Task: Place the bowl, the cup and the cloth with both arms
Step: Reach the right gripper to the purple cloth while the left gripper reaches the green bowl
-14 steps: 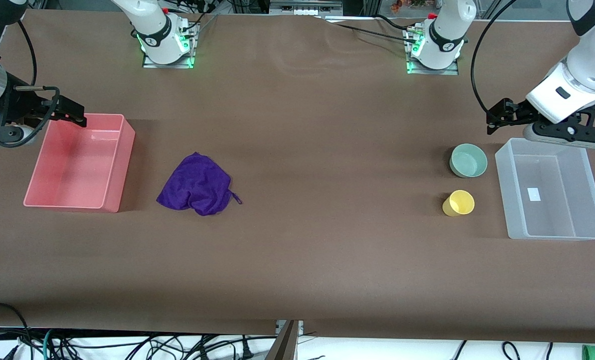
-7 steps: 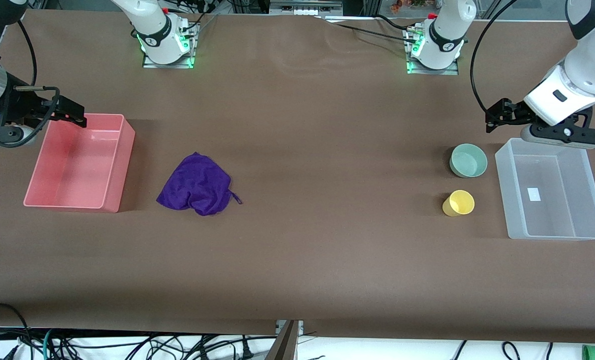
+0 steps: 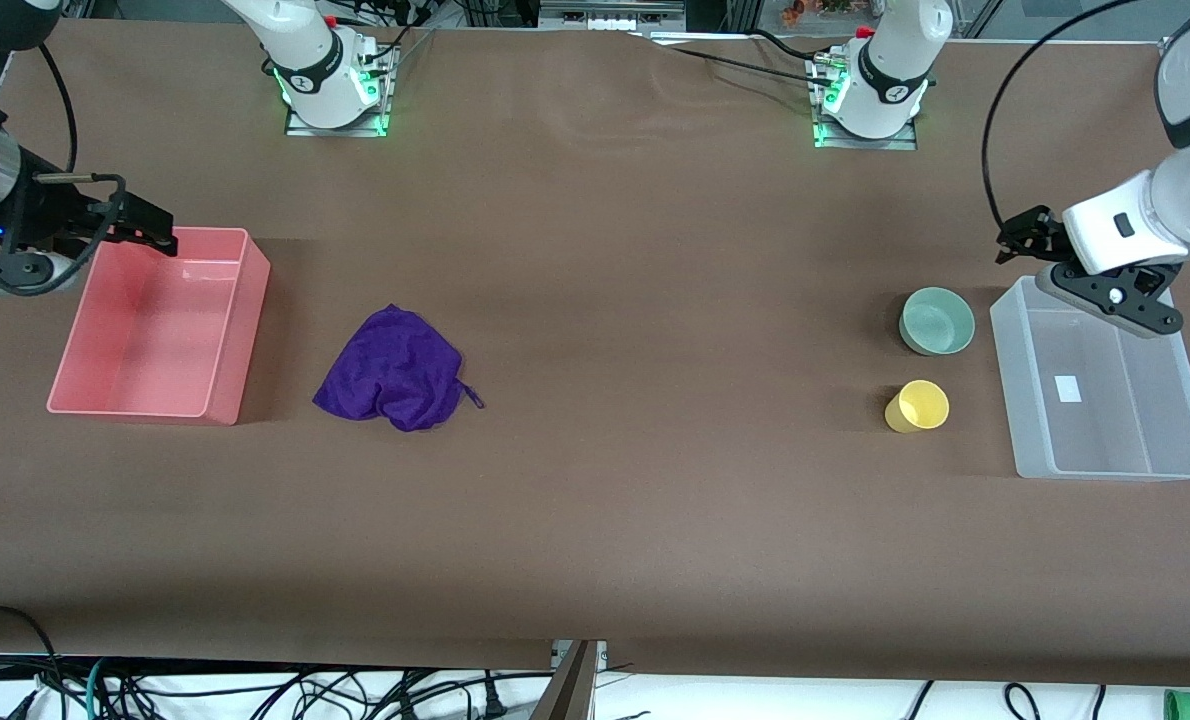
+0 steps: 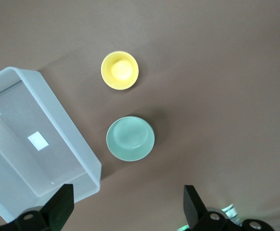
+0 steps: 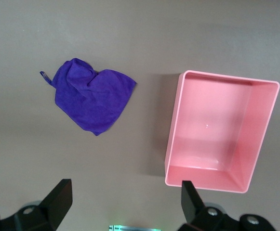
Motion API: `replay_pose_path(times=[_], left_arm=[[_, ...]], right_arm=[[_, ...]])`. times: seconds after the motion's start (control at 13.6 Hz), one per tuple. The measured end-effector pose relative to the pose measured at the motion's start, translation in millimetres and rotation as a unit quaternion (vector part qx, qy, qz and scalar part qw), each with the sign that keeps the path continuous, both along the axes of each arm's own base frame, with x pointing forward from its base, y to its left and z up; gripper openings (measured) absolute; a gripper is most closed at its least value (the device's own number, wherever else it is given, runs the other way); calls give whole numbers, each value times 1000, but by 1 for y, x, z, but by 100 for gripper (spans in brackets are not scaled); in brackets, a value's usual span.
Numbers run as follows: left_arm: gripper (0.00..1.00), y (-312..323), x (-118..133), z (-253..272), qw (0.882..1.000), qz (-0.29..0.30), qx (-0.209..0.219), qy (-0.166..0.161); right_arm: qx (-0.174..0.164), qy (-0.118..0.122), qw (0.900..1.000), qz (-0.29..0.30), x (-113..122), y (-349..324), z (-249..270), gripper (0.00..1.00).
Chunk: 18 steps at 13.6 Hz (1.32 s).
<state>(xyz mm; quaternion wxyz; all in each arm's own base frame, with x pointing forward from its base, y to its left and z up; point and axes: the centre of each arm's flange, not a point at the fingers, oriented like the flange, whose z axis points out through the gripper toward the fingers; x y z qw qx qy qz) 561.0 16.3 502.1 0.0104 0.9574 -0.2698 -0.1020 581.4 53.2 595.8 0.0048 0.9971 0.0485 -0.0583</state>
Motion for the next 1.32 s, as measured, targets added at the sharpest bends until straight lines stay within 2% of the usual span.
replay_pose_path(times=[0.07,0.15,0.22,0.29,0.44,0.66,0.88,0.96,1.03,1.32], left_arm=[[100,9,3,-13,999,-28,-8,12],[100,17,8,-30,998,-60,-17,19],[100,22,12,-49,995,-92,-24,19],[100,25,15,-71,992,-124,-29,10],[100,27,13,-124,984,-176,-31,-13],[100,25,-10,-208,968,-243,-39,-44],[100,42,-25,-271,954,-290,-53,-47],[95,47,-27,-289,950,-304,-58,-46],[86,50,-29,-304,946,-315,-62,-44],[41,44,-31,-329,939,-334,-72,-38]], right_arm=[[0,12,1000,6,3,6,-14,100],[-2,34,999,11,5,13,-37,100],[-3,55,998,17,8,18,-65,100],[-2,63,998,24,11,27,-94,100],[3,51,998,33,15,46,-145,100],[8,26,1000,14,16,60,-214,100],[18,9,1000,-10,19,83,-280,100],[22,3,1000,-16,21,93,-301,100],[26,-3,999,-22,23,103,-320,100],[45,-30,998,-29,26,128,-383,100]])
